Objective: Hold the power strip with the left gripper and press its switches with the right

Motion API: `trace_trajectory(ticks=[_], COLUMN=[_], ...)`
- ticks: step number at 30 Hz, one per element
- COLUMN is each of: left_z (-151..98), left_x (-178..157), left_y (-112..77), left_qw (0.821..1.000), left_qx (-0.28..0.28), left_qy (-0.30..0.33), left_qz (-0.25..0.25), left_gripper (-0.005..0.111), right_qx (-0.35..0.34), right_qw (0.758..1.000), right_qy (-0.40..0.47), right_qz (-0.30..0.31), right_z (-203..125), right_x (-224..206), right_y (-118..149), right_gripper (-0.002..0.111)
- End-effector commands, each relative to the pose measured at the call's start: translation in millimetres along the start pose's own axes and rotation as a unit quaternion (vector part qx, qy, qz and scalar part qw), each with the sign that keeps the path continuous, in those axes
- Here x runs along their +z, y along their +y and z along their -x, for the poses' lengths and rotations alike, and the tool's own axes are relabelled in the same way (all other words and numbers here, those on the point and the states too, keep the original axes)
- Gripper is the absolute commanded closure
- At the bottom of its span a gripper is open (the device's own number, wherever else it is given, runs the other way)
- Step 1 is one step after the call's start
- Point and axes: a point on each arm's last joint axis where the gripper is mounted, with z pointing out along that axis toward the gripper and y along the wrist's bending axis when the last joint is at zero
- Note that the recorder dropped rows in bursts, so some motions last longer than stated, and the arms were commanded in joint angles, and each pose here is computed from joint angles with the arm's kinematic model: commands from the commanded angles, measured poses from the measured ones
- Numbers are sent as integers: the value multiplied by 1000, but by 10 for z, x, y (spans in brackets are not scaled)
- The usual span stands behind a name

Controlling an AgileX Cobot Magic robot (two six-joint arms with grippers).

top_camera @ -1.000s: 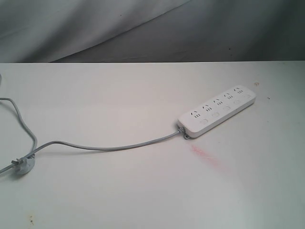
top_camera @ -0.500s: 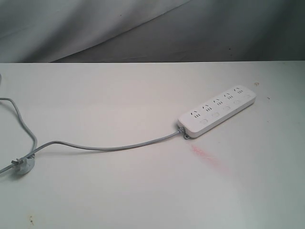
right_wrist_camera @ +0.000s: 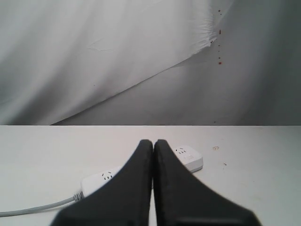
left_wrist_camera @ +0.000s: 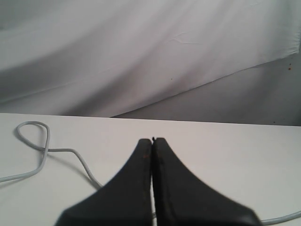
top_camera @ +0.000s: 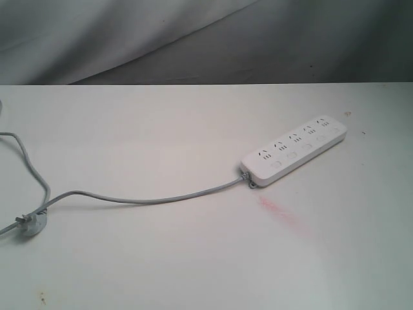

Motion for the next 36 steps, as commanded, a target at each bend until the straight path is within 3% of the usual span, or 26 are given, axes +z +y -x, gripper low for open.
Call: trace_trajectory(ticks=[1,36], left_z=[-6,-6], left_x=[-1,-1], left_y=[2,2], left_qw=[1000,1000], left_qx=[-4,-4], left_qy=[-4,-4], left_qz=[1,1], left_gripper=[107,107], right_qx=[-11,-3], right_qw=[1000,1000], right_qy=[-1,-2], right_qz=[0,-21], right_z=[-9,-7], right_x=[-4,-5], right_y=[-1,-28], right_gripper=[108,108])
